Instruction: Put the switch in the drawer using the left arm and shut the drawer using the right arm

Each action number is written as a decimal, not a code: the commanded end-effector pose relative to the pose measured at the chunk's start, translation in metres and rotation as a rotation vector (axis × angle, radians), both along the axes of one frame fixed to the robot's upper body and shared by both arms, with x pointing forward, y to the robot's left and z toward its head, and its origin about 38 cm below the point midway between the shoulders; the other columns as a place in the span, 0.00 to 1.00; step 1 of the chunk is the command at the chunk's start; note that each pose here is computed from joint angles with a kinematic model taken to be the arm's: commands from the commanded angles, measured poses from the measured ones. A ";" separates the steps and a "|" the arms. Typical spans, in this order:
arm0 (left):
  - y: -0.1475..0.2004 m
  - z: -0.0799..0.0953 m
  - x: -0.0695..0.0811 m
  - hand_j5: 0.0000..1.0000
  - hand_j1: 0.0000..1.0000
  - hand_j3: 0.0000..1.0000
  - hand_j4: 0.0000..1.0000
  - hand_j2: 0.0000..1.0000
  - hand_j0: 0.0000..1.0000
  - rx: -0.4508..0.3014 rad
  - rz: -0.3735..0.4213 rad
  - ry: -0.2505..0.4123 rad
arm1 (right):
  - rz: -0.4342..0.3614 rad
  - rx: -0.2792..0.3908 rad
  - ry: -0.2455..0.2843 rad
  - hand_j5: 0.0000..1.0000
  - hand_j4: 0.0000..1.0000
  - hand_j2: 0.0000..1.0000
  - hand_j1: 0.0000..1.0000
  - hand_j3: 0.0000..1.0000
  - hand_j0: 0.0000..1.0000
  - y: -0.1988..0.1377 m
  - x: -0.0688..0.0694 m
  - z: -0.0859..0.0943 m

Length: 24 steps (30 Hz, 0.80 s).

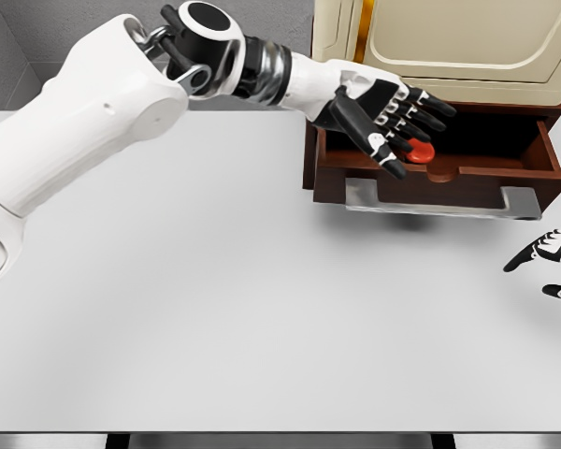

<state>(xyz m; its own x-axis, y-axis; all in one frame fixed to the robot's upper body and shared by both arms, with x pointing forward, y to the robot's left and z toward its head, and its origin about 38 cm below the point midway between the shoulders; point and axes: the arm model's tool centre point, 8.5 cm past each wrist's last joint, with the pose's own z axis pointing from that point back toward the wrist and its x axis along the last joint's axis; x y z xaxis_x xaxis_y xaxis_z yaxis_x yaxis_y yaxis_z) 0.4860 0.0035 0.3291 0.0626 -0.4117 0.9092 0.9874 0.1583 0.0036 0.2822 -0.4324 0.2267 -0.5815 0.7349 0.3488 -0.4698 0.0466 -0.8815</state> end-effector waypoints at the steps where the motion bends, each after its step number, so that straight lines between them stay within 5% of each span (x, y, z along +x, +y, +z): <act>1: 0.007 0.001 0.003 1.00 1.00 1.00 1.00 1.00 1.00 -0.002 0.015 0.002 | -0.002 0.006 0.003 0.67 0.67 0.67 0.67 0.67 0.67 0.000 0.000 0.000; 7: 0.011 -0.007 0.014 1.00 1.00 1.00 1.00 1.00 1.00 0.013 0.053 -0.004 | -0.002 0.005 0.004 0.67 0.67 0.67 0.67 0.67 0.67 0.000 0.000 0.000; 24: 0.007 -0.011 0.008 1.00 1.00 1.00 1.00 1.00 1.00 0.015 0.032 0.006 | -0.001 0.004 0.001 0.67 0.67 0.67 0.67 0.67 0.67 0.000 0.001 0.001</act>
